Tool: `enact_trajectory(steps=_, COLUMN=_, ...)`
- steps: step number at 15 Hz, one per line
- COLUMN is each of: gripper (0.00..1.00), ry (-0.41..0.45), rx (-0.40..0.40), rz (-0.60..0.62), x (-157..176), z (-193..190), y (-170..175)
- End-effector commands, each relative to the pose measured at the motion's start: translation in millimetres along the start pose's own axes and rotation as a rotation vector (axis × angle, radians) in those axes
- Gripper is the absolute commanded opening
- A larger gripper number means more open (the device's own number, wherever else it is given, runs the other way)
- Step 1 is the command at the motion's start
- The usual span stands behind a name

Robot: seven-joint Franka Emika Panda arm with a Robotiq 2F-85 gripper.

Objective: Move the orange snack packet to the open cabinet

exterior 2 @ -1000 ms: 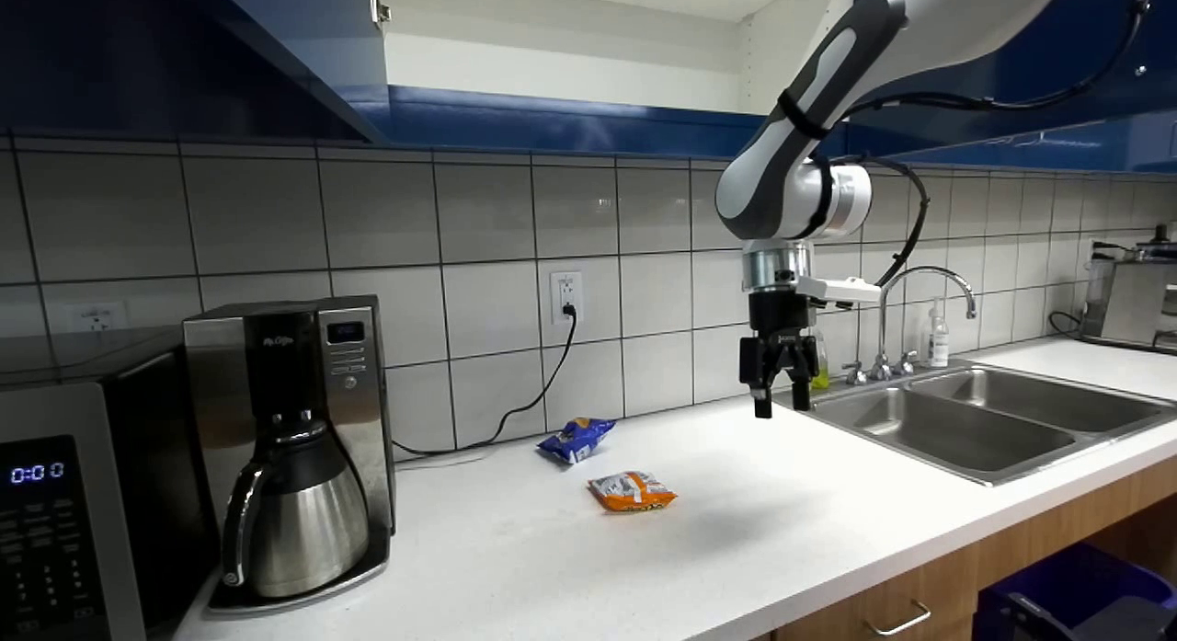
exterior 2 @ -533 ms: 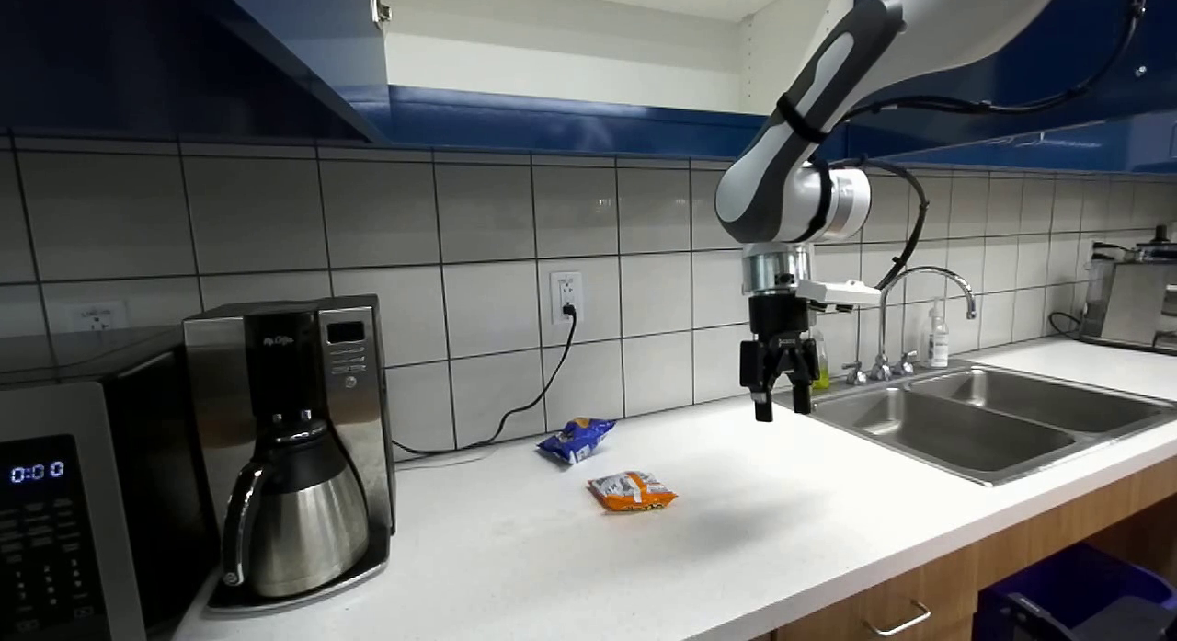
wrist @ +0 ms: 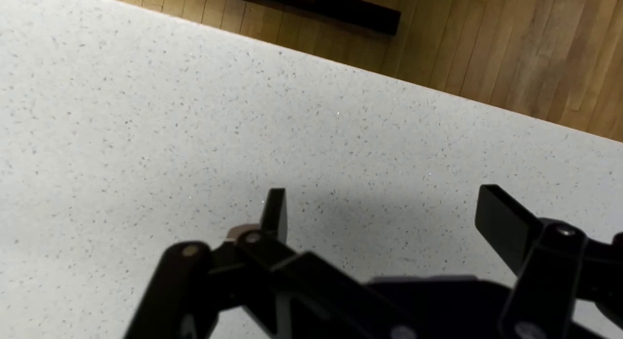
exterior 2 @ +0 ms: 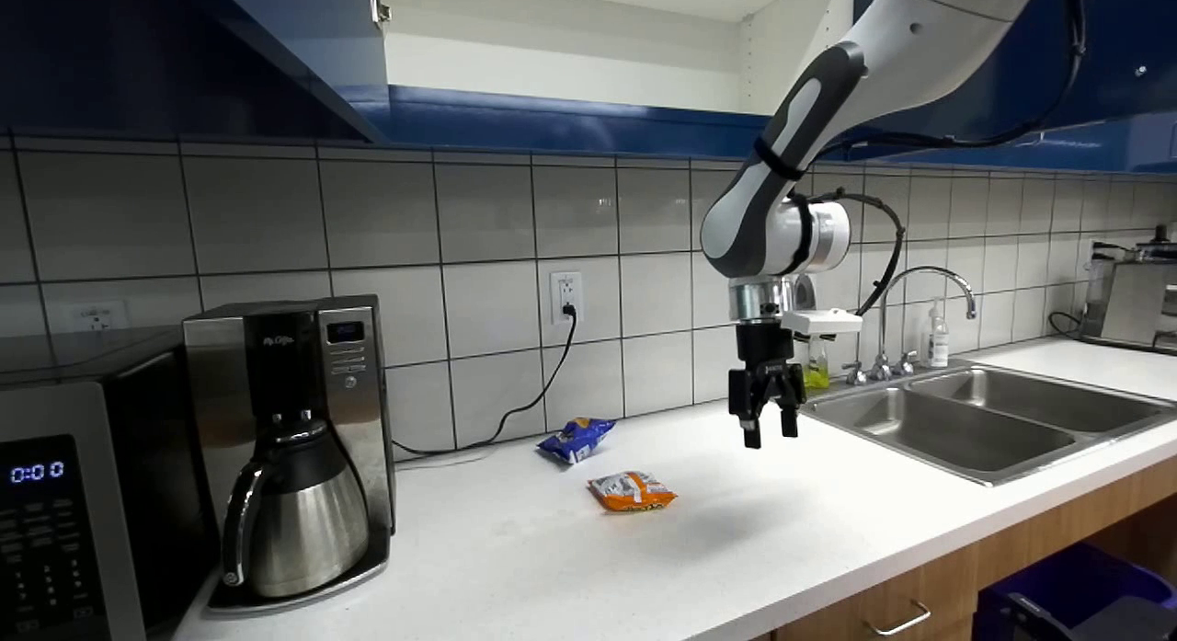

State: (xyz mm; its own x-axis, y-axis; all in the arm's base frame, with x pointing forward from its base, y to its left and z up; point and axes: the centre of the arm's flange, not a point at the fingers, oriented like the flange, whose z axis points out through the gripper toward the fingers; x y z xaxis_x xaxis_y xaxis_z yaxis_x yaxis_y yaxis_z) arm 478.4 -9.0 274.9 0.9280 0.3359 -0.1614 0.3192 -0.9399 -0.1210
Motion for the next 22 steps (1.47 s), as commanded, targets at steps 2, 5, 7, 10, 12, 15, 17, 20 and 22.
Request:
enact_trajectory(steps=2, gripper=1.00, ry=0.025, rx=-0.035, rz=-0.043, x=39, z=8, y=4)
enact_trajectory(steps=5, gripper=1.00, ry=0.033, rx=-0.044, rz=-0.071, x=62, z=12, y=0)
enact_trajectory(steps=7, gripper=1.00, ry=0.037, rx=-0.038, rz=-0.087, x=76, z=16, y=-4)
enact_trajectory(steps=10, gripper=1.00, ry=0.034, rx=-0.033, rz=-0.106, x=95, z=23, y=-11)
enact_trajectory(steps=12, gripper=1.00, ry=0.029, rx=-0.037, rz=-0.116, x=105, z=29, y=-14)
enact_trajectory(steps=15, gripper=1.00, ry=0.022, rx=-0.039, rz=-0.095, x=121, z=38, y=-12)
enact_trajectory(steps=17, gripper=1.00, ry=0.022, rx=-0.040, rz=-0.087, x=130, z=43, y=-12)
enact_trajectory(steps=20, gripper=1.00, ry=0.025, rx=-0.048, rz=-0.092, x=144, z=49, y=-14)
enact_trajectory(steps=22, gripper=1.00, ry=0.028, rx=-0.059, rz=-0.098, x=155, z=51, y=-14)
